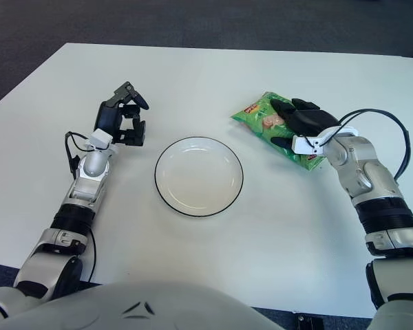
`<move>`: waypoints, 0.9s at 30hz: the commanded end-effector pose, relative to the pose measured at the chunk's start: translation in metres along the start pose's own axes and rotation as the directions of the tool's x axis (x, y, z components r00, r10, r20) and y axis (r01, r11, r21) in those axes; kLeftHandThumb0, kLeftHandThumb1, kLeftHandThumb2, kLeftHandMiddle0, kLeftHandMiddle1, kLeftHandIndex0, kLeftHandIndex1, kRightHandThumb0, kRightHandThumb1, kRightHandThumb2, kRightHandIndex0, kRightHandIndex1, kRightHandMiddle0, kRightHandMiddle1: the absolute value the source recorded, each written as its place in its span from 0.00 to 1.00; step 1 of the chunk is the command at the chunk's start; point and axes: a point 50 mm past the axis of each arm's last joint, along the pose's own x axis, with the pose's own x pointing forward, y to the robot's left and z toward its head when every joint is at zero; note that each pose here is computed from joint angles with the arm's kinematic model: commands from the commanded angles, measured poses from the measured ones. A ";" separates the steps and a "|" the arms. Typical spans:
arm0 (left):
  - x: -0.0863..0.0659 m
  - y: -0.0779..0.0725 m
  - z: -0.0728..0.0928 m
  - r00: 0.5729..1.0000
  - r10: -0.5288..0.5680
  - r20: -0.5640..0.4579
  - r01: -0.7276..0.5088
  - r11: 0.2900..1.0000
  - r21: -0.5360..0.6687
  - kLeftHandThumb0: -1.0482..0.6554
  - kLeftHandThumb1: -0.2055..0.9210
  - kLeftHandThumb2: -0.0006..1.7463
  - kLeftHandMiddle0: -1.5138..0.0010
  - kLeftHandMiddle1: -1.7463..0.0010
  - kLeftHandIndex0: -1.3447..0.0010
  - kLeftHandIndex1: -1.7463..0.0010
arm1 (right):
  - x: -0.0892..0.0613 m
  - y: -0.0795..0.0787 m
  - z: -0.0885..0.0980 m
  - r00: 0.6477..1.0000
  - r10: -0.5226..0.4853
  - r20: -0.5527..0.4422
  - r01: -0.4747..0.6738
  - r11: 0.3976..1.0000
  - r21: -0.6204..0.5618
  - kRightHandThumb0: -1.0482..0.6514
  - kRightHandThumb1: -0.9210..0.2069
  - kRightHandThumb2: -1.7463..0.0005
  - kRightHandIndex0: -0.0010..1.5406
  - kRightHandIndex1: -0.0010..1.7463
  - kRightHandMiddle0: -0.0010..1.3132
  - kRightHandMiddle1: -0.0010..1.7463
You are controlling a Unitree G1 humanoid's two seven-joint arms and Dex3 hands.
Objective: Put the snack into the plate.
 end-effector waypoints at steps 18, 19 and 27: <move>-0.028 -0.003 -0.019 0.995 -0.019 -0.097 0.024 0.998 0.056 0.34 0.50 0.73 0.13 0.00 0.57 0.00 | -0.006 0.014 -0.007 0.863 -0.504 -0.042 0.505 0.863 0.013 0.61 0.80 0.12 0.58 0.78 0.55 1.00; -0.028 -0.003 -0.019 0.995 -0.019 -0.096 0.025 0.998 0.055 0.34 0.50 0.73 0.13 0.00 0.57 0.00 | -0.006 0.014 -0.007 0.861 -0.507 -0.043 0.508 0.861 0.027 0.61 0.82 0.11 0.60 0.79 0.55 1.00; -0.028 -0.003 -0.019 0.995 -0.023 -0.093 0.028 0.999 0.047 0.34 0.49 0.73 0.13 0.00 0.56 0.00 | -0.008 -0.001 -0.008 0.888 -0.457 -0.060 0.461 0.876 0.142 0.62 0.80 0.08 0.57 0.90 0.48 1.00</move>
